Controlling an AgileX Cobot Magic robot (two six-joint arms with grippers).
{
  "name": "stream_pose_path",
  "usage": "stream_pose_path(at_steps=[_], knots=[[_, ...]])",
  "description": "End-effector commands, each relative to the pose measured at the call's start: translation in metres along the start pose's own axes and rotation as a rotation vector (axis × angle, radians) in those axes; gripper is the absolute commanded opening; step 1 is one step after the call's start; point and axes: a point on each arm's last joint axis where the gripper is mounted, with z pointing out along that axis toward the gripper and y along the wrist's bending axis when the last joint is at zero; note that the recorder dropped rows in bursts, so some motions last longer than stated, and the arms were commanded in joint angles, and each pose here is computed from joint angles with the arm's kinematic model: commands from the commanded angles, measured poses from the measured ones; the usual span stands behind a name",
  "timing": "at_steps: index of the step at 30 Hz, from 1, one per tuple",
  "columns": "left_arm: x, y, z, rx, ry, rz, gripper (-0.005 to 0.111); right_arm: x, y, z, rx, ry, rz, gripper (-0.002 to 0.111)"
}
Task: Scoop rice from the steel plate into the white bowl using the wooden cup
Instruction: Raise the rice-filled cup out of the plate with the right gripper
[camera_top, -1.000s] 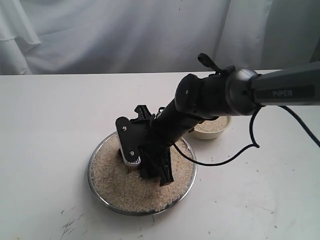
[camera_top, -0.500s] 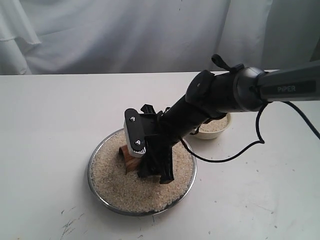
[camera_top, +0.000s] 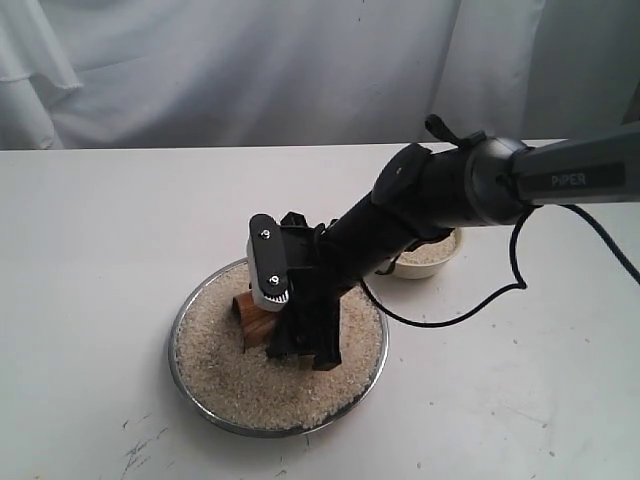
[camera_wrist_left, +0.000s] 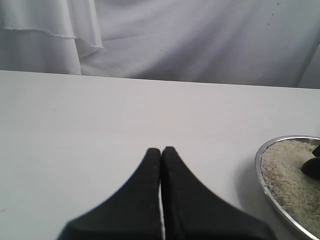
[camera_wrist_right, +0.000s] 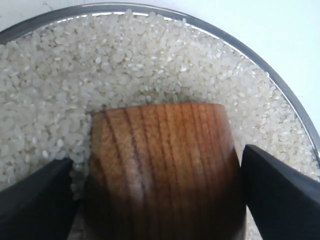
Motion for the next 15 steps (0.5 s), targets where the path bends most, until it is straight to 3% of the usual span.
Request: stream_pose_path(at_steps=[1, 5, 15], knots=[[0.001, 0.000, 0.000, 0.002, -0.007, -0.004, 0.000, 0.009, 0.004, -0.001, -0.065, -0.030, 0.036, 0.000], [0.001, 0.000, 0.000, 0.002, -0.007, -0.004, 0.000, 0.014, -0.004, -0.015, -0.058, -0.166, 0.123, 0.000], [0.001, 0.000, 0.000, 0.002, -0.007, -0.004, 0.000, 0.016, -0.006, -0.024, -0.080, -0.254, 0.159, 0.000]])
